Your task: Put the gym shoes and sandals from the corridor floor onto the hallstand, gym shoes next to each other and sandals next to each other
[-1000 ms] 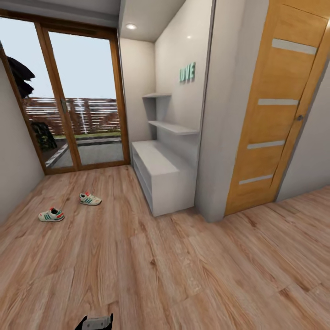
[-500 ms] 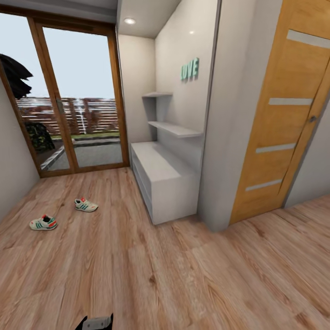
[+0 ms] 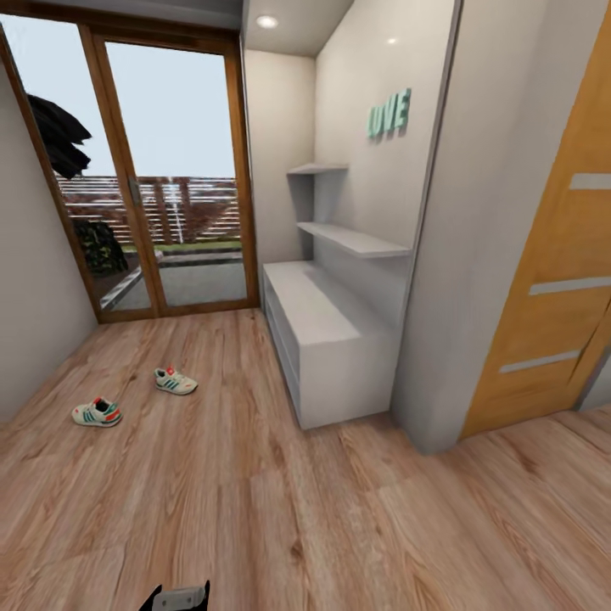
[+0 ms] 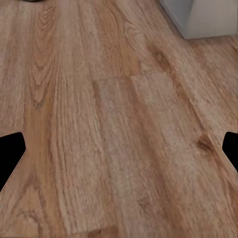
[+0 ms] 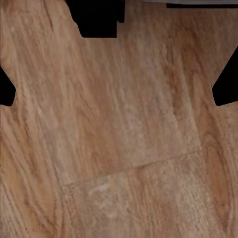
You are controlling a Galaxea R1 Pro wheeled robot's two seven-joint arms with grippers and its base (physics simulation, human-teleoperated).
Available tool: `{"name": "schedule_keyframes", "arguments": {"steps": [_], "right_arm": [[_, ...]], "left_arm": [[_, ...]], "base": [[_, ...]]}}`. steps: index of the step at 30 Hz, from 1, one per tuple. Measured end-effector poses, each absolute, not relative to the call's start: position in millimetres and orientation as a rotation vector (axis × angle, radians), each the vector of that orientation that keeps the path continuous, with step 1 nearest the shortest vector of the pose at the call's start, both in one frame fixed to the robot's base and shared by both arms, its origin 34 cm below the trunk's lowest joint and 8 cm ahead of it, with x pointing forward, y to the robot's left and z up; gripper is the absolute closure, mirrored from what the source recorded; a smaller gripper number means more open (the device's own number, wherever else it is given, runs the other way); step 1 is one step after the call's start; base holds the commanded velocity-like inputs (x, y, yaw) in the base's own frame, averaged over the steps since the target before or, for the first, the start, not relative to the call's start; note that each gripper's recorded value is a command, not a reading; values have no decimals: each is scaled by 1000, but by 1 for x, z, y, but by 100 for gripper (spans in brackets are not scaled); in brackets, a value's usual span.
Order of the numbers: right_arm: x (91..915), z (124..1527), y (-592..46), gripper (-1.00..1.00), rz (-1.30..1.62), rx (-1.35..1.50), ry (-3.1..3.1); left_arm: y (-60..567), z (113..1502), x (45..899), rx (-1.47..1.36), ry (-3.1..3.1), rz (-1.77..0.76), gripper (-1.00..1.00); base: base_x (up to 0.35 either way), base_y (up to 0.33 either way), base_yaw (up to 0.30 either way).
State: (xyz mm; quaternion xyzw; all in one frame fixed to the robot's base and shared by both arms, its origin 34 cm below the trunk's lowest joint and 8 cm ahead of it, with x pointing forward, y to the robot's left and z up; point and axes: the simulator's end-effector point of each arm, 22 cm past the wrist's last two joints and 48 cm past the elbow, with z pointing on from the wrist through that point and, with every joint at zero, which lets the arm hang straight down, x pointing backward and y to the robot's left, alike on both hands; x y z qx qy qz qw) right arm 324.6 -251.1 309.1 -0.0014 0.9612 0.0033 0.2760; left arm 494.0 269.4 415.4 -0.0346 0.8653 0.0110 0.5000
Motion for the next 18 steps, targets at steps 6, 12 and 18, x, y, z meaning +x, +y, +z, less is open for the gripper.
{"name": "schedule_keyframes", "arguments": {"steps": [6, 12, 18], "right_arm": [[322, 308, -251, -100, 8, -4, 2589], [320, 306, -251, -100, 9, -4, 2596], [318, 305, -251, -100, 9, -4, 2604]], "left_arm": [[269, 413, 492, -84, 2100, 27, -100], [269, 410, 491, -84, 2107, 27, -100], [269, 407, 489, -83, 2115, 27, -100]], "base": [[283, 0, 199], [249, 0, 199], [166, 0, 199]]}}
